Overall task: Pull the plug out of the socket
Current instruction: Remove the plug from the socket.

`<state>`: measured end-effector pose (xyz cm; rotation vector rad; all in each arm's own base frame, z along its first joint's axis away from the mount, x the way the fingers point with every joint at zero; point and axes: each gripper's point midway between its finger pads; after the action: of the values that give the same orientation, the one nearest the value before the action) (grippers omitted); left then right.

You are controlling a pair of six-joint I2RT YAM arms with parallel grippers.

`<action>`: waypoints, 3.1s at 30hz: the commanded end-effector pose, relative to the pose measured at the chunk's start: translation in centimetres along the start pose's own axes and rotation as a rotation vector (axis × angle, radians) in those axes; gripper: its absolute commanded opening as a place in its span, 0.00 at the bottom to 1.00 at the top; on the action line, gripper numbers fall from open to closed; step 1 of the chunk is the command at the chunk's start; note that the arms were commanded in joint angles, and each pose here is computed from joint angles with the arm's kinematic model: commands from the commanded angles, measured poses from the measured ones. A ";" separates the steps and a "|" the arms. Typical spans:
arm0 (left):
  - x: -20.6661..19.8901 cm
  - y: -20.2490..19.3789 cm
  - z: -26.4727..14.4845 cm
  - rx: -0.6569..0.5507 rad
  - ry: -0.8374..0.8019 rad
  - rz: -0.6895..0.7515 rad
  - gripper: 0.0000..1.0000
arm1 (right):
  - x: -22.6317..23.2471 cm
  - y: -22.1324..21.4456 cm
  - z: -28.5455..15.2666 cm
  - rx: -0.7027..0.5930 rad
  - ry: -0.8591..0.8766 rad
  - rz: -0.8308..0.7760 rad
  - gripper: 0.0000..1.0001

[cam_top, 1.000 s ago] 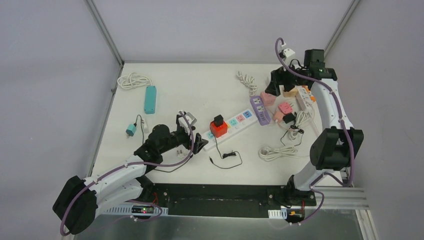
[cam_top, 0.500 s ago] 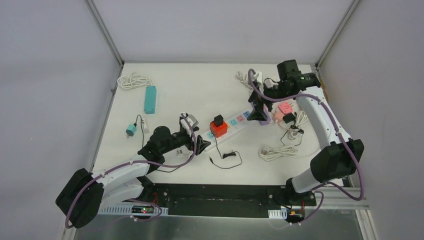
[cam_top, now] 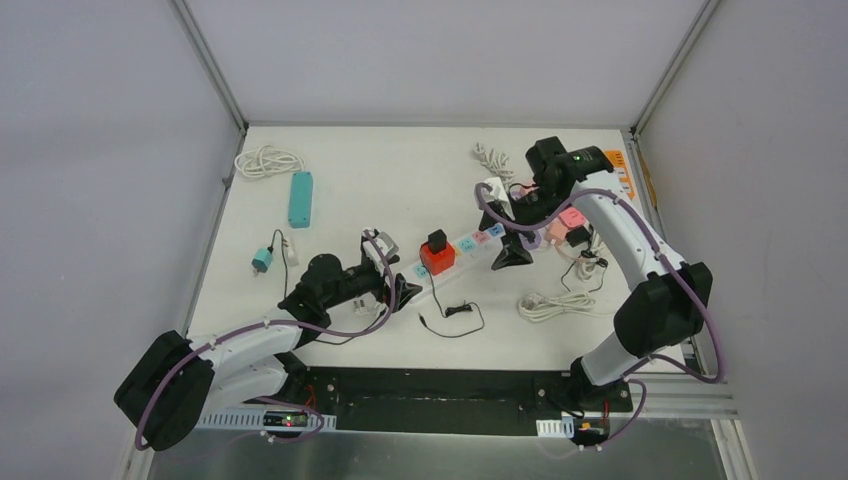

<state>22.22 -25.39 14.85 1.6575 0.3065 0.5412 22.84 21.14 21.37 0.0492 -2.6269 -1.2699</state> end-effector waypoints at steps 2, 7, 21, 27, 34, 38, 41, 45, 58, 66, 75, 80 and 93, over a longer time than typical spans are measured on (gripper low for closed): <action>0.6 0.9 0.3 -0.038 0.013 0.033 0.99 | -0.4 1.2 0.1 -0.001 0.014 -0.100 0.96; 0.6 0.9 0.5 -0.037 0.010 0.030 0.99 | -1.0 1.6 0.5 0.013 0.032 -0.123 0.96; 1.7 0.8 1.0 -0.083 0.066 0.101 0.99 | -2.2 3.8 2.1 -0.009 0.093 -0.172 0.94; 3.3 0.7 2.6 -0.102 0.120 0.121 0.99 | -3.3 4.3 3.1 -0.036 0.111 -0.166 0.92; 3.8 1.6 5.1 -0.188 0.113 0.115 0.97 | -3.9 4.0 3.8 -0.047 0.122 -0.129 0.90; 3.4 1.6 6.2 -0.204 0.089 0.101 0.95 | -4.7 3.5 4.1 -0.036 0.089 -0.099 0.90; 3.0 1.2 7.0 -0.193 0.076 0.112 0.95 | -5.0 3.4 4.3 -0.040 0.087 -0.086 0.90; 2.9 0.2 7.8 -0.172 0.075 0.120 0.95 | -5.4 3.5 4.6 -0.052 0.088 -0.074 0.90; 1.6 -1.8 9.4 -0.168 0.008 0.148 0.68 | -8.2 2.3 6.5 -0.054 0.041 -0.084 0.88; 1.1 -2.2 9.7 -0.163 -0.021 0.137 0.51 | -9.7 2.0 8.7 -0.027 0.042 -0.113 0.86; 0.4 -2.4 9.7 -0.173 -0.062 0.151 0.44 | -9.6 1.4 10.3 0.011 0.043 -0.118 0.70; -0.3 -2.5 9.4 -0.178 -0.110 0.159 0.39 | -9.4 0.8 10.4 0.032 0.038 -0.131 0.60; -0.6 -3.1 8.8 -0.163 -0.171 0.118 0.08 | -7.7 0.6 10.2 0.025 0.062 -0.128 0.12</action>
<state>27.50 -32.03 9.72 1.6013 0.1155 0.5408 28.54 30.00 11.74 0.1818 -2.6092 -1.1646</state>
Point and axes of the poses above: each gripper's point midway between its finger pads, its own z axis out along the fingers, its own x axis along the line the jaws close on, y = z × x, and after that the axes turned 12 degrees about z, right-handed
